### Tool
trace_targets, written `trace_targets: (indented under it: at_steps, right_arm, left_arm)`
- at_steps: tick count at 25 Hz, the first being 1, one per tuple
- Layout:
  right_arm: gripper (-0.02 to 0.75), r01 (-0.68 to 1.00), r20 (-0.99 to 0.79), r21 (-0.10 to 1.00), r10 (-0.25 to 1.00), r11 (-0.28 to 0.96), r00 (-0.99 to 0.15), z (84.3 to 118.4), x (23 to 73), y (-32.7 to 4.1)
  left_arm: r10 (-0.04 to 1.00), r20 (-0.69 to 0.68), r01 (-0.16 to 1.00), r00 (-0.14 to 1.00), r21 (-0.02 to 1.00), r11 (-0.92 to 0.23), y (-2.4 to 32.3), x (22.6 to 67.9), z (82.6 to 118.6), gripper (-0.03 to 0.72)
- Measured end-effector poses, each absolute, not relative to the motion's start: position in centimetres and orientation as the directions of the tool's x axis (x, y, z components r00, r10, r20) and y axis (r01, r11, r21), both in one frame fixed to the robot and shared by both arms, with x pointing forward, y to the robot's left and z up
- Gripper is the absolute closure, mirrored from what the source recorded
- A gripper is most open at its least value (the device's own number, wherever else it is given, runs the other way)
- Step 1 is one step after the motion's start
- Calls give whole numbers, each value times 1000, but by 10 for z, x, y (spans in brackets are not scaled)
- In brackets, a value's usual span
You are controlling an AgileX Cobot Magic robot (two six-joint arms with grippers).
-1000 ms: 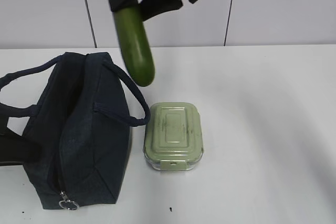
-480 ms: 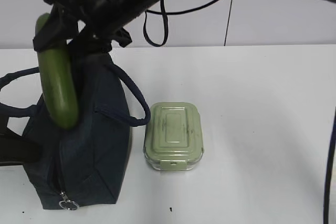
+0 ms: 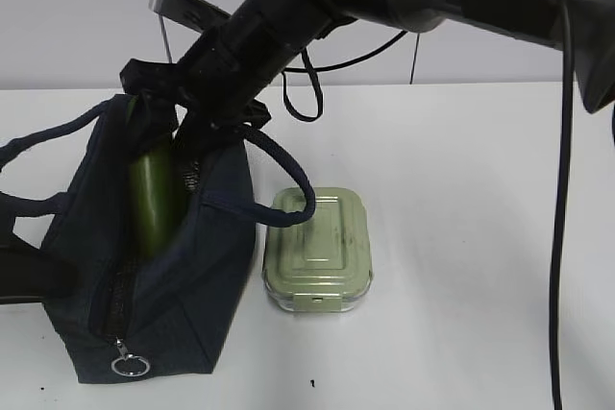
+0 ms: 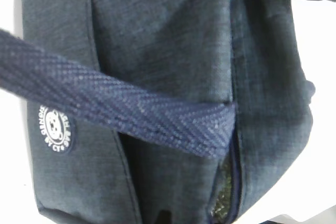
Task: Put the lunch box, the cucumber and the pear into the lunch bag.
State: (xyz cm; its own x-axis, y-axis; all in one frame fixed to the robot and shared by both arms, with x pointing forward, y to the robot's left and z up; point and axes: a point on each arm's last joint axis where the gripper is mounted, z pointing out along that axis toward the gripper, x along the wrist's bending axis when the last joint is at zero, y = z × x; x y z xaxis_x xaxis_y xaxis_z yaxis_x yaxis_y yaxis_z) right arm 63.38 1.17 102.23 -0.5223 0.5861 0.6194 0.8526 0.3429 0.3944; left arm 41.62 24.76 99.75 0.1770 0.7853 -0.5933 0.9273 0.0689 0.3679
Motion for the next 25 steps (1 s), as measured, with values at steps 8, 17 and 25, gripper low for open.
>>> trace_targets:
  at_steps: [8, 17, 25]
  right_arm:
    - [183, 809, 602, 442, 540, 388, -588, 1056, 634, 8]
    - [182, 743, 354, 517, 684, 425, -638, 1080, 659, -32]
    - [182, 755, 22, 500, 865, 425, -501, 1093, 677, -88]
  left_arm:
    - [786, -593, 927, 177, 368, 68, 248, 416, 997, 701]
    - [786, -592, 928, 178, 367, 67, 248, 416, 997, 701]
    - [786, -592, 928, 178, 367, 66, 248, 416, 997, 701]
